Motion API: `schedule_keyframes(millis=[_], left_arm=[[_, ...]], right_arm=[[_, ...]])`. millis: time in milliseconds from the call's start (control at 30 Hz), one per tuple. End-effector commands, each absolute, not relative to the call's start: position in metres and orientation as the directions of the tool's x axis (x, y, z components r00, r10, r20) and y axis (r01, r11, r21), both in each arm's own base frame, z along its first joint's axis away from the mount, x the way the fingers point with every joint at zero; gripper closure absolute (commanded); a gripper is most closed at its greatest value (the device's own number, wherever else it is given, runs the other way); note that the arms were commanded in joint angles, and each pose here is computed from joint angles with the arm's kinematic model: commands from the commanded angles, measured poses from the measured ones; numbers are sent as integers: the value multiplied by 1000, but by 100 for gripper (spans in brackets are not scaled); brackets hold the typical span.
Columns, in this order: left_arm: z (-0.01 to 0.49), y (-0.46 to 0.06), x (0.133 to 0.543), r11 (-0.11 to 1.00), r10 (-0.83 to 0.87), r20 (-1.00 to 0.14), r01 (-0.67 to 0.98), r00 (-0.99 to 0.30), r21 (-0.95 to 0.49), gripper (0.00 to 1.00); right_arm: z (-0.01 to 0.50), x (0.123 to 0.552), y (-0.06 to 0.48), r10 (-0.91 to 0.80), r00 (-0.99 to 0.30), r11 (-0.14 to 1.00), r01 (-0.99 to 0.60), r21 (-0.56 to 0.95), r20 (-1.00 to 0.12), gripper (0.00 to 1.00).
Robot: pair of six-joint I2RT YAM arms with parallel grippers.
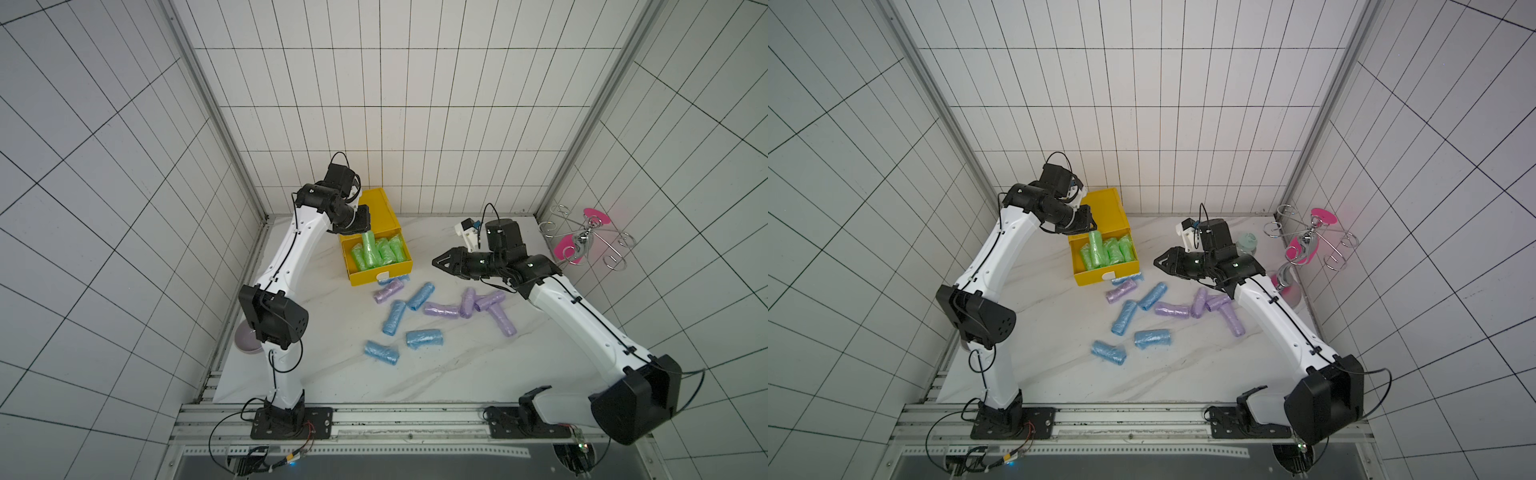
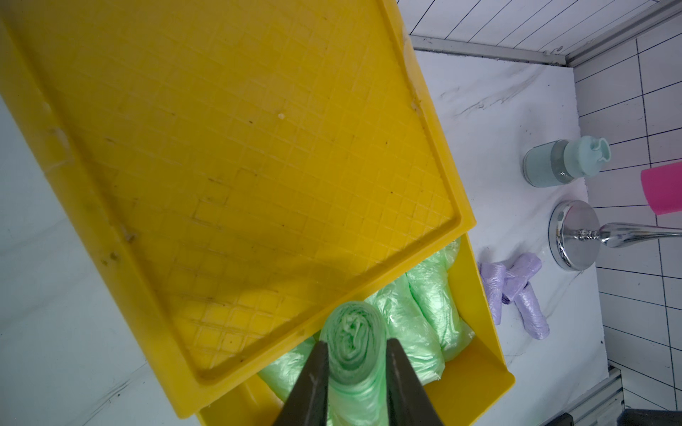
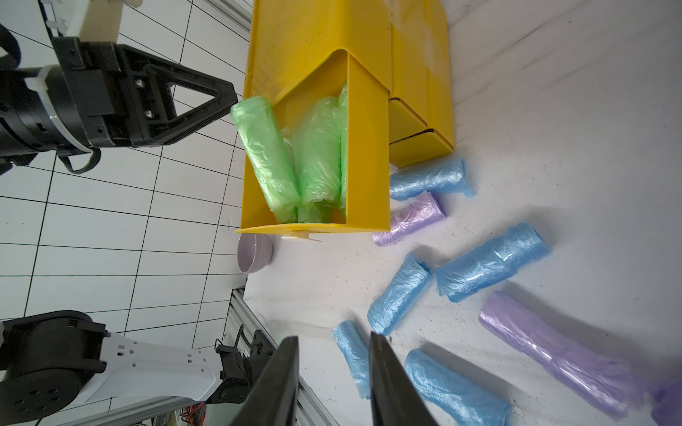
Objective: Sort the rolls of trash bags by color and place them into the drawer
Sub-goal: Place the roll of trash bags in the drawer.
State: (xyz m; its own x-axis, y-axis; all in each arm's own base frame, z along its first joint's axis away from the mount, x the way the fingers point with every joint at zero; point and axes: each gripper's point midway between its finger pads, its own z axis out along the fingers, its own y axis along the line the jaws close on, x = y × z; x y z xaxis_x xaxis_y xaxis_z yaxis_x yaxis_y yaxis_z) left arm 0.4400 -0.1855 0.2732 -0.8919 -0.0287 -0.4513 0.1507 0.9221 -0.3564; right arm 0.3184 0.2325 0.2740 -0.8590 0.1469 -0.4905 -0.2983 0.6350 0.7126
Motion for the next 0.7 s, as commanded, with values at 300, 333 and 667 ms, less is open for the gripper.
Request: schedule_keyframes(millis=[300, 333, 667], left_arm=[[243, -181, 445, 956, 22, -421, 142, -907, -257, 75], [247, -180, 445, 956, 20, -431, 143, -902, -254, 74], [326, -179, 448, 927, -64, -621, 183, -781, -326, 53]], right_arm=[[294, 326, 237, 159, -838, 612, -331, 719, -522, 65], [294, 326, 237, 160, -838, 611, -330, 719, -521, 65], [275, 320, 260, 95, -862, 615, -343, 710, -498, 72]])
